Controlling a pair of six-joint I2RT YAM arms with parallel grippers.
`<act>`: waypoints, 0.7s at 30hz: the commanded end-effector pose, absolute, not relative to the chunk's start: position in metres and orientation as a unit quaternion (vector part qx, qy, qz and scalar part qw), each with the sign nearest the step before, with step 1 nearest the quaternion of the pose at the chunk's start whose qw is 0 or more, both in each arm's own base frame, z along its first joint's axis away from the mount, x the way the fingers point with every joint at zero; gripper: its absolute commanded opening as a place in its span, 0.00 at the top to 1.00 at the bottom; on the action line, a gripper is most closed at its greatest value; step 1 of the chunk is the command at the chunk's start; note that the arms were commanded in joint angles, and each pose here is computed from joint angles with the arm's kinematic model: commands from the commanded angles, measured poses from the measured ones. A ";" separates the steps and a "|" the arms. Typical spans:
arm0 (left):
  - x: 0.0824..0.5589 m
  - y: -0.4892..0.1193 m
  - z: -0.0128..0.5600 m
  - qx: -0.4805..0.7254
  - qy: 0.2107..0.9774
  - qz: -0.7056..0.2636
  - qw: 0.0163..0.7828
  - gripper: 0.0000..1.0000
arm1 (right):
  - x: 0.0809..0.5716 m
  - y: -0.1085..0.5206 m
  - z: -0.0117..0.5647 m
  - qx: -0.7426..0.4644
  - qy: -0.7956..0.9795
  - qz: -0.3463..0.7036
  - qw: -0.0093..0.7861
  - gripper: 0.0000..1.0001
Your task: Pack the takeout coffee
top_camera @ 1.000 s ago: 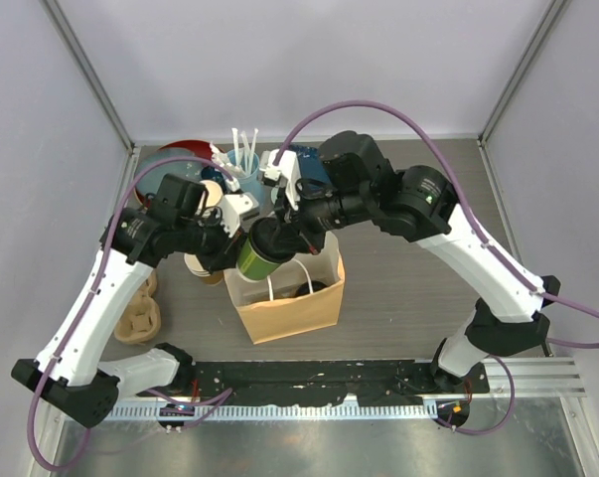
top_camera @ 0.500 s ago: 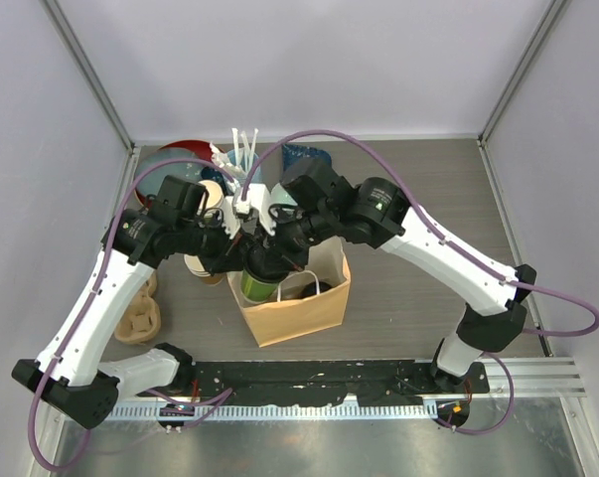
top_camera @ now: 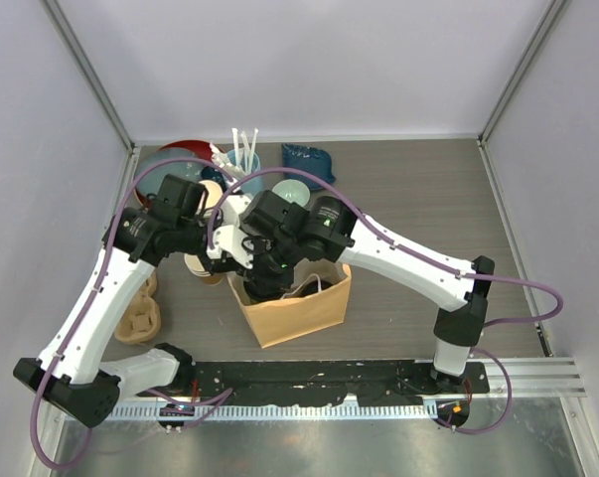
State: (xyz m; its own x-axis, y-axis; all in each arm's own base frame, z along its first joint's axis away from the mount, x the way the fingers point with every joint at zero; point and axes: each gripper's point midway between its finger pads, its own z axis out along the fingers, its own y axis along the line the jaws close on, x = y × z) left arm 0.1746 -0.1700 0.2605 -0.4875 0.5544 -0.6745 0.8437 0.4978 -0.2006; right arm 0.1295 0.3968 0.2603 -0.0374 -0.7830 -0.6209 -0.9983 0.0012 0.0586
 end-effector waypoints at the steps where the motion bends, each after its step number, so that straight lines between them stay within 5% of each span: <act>1: 0.168 -0.182 0.278 0.439 0.795 -0.298 0.295 1.00 | 0.141 0.389 0.243 -0.672 0.674 0.214 0.220 0.99; 21: 0.186 -0.182 0.278 0.433 0.801 -0.274 0.307 1.00 | 0.130 0.371 0.223 -0.718 0.624 0.204 0.232 0.99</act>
State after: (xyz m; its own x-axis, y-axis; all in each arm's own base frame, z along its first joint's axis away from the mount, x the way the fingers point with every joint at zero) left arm 0.1836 -0.1714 0.2605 -0.4845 0.5494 -0.6807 0.8367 0.5182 -0.1773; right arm 0.1269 0.3642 0.2072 0.0581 -0.8323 -0.5513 -0.9979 -0.0635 -0.0093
